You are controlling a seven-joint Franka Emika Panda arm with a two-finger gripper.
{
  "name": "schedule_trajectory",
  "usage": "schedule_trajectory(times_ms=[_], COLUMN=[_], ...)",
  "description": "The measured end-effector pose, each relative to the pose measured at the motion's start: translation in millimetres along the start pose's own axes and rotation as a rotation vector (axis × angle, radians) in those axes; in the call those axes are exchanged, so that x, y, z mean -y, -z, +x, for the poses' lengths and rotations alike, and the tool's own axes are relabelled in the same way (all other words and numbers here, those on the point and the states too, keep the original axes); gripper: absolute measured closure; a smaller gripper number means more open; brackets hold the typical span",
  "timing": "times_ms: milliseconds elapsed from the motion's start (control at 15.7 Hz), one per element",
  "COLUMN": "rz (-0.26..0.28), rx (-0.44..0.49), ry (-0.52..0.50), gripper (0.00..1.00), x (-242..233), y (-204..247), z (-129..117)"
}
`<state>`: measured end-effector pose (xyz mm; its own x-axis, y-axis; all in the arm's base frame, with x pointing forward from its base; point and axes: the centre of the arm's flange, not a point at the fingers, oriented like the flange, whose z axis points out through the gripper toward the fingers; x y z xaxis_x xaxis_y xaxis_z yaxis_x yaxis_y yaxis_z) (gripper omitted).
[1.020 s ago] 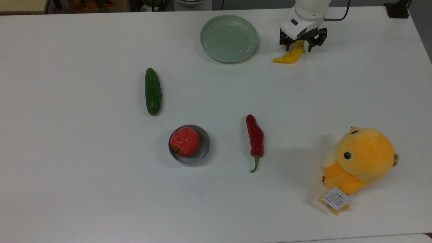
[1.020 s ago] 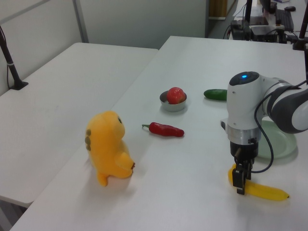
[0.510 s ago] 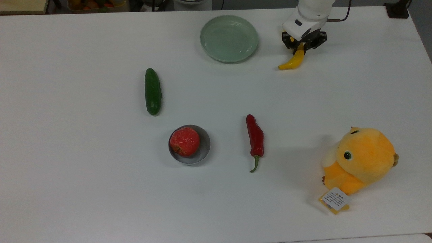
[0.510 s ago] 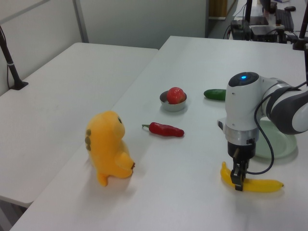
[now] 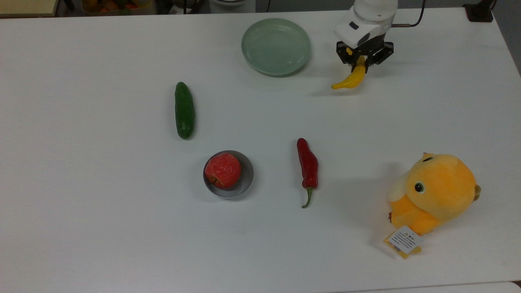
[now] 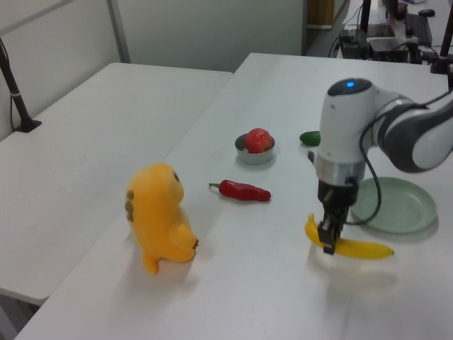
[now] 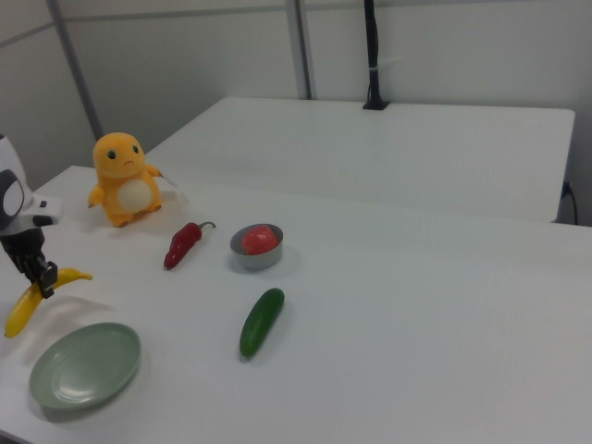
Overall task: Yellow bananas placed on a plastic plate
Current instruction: 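Lift the banana and carry it over the green plate, then lower the banana onto the plate and open the gripper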
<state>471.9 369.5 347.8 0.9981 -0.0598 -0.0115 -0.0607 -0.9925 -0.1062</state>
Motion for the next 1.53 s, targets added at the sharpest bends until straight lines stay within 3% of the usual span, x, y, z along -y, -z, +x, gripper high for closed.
schedule_trajectory(times_ms=[128,510,701,1020,1530], rz=[-0.022,-0.115,-0.135,-0.142,-0.167], rx=[0.012,0.078,0.098,0.119,0.167], ry=[-0.021,-0.010,-0.025,-0.090,-0.059], gripper=[0.70,0.70,0.70,0.70,0.68], x=[-14.9,-63.3,-89.9,-127.7,-141.0], y=[17.8,62.1,56.6,49.7,27.8], z=[3.6,-29.1,-35.5,-20.9,-31.4])
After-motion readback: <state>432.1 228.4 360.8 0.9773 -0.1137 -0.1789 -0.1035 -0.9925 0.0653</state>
